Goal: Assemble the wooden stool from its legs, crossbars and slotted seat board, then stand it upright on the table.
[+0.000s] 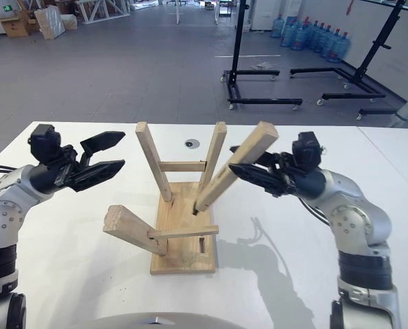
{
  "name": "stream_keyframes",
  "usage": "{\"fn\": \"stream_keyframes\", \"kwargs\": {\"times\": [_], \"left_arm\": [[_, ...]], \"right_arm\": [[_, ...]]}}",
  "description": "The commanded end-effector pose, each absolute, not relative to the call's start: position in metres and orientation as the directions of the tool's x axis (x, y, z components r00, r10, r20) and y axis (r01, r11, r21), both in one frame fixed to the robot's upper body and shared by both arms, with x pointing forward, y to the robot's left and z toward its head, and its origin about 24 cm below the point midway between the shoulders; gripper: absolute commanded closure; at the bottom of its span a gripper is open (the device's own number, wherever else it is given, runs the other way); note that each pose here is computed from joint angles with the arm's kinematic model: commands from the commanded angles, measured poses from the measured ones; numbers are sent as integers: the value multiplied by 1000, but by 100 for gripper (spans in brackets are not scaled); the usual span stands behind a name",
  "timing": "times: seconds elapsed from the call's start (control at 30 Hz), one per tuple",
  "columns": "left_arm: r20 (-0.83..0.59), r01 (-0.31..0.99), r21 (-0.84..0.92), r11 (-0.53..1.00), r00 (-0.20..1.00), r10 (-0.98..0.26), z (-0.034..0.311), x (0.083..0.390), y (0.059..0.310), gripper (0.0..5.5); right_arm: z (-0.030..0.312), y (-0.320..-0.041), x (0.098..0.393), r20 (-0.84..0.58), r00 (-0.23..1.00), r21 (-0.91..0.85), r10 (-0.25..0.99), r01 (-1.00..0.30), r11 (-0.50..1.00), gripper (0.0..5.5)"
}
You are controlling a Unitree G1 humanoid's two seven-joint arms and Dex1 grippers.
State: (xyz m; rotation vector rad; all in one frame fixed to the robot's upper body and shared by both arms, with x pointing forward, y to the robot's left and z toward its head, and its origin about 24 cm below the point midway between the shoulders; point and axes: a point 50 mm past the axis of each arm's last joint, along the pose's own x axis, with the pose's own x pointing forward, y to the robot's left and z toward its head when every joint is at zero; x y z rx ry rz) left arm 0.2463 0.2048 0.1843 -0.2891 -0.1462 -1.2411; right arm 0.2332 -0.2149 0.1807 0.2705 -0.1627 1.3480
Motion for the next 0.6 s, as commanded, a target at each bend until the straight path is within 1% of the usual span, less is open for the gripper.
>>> {"fn": "stream_keyframes", "kwargs": {"times": [0.03,0.27,0.37,0.5,0.6], "left_arm": [[256,932,-145,332,360,-897,188,243,213,23],[248,923,-162,348,380,-891,190,244,216,23],[249,924,-172,341,376,-893,189,244,215,23],[239,926,-181,332,369,-898,188,245,213,23],[233,926,-184,330,367,-901,187,245,213,23]], "right_arm": [[171,-227,220,236,182,161,955,-976,147,345],[156,-215,213,180,103,198,978,-978,67,345],[148,-210,212,181,75,222,981,-974,33,345],[132,-206,214,170,76,237,983,-971,34,345],[123,-207,213,146,98,214,984,-975,65,345]]}}
